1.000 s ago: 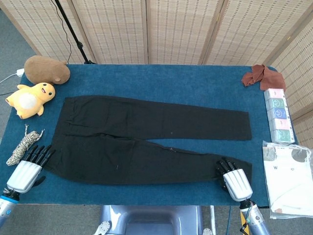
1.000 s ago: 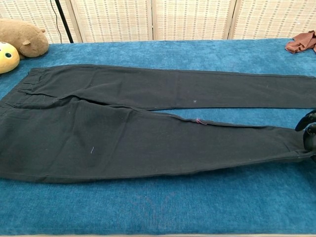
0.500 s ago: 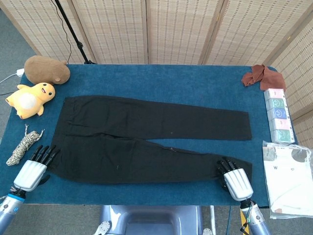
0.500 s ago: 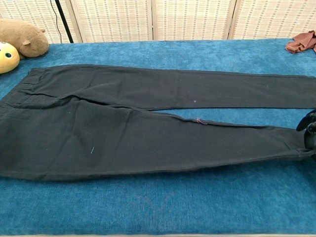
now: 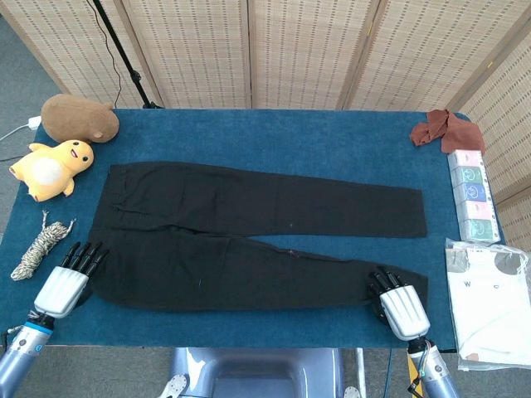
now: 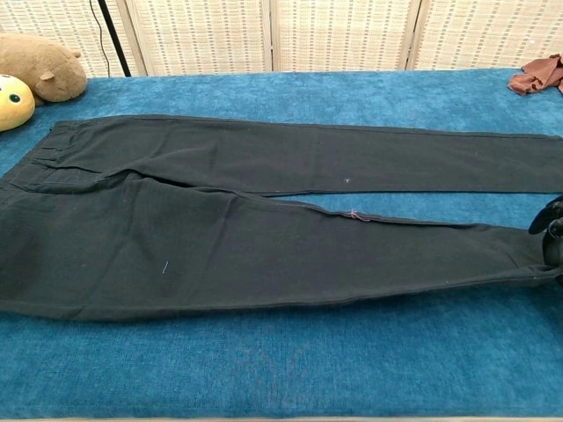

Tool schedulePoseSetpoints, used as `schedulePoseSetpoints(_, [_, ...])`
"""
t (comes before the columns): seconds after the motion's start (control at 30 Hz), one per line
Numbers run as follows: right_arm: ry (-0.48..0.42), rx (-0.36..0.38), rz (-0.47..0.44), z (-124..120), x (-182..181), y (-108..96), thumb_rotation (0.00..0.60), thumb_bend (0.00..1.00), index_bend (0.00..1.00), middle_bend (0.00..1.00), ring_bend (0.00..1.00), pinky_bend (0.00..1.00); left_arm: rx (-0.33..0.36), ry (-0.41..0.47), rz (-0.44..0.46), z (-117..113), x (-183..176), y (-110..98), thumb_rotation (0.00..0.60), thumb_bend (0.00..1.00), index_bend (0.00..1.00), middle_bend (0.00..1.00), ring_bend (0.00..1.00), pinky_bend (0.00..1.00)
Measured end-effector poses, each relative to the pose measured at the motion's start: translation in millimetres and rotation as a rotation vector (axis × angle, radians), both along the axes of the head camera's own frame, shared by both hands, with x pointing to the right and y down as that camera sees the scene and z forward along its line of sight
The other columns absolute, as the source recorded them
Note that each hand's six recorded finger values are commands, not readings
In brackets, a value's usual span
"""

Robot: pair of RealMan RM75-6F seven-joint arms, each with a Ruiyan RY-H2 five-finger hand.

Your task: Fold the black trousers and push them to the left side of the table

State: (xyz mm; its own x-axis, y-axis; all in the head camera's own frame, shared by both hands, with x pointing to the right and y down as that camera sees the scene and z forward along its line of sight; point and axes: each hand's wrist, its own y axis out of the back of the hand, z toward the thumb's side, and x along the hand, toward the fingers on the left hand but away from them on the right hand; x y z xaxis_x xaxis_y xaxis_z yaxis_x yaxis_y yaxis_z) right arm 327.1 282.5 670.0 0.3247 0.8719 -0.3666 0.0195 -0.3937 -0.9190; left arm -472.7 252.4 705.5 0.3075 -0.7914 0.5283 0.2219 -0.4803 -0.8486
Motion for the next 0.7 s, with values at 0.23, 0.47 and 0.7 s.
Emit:
schedulePoseSetpoints(0.23, [-0.002,-0.004,0.000,0.0,-0.1,0.4,0.600,0.58,0.57,0.33,0.21,0.37,0.001,-0.001,-0.015,-0.3,-3.0,-0.6,0.600,0.59,0.00,0.06,0.05,0.03])
schedulePoseSetpoints(0.47, [-0.002,-0.008,-0.001,0.4,-0.5,1.1,0.600,0.58,0.57,0.33,0.21,0.37,0.020,0.017,-0.026,-2.7,-1.1,-3.0,0.600,0.59,0.23,0.27,0.19,0.15])
schedulePoseSetpoints(0.7, [-0.004,-0.011,0.001,0.5,-0.5,1.2,0.600,0.58,0.57,0.33,0.21,0.37,0.038,0.071,-0.025,-7.6,5.0,-4.9,0.600,0.56,0.35,0.39,0.30,0.25])
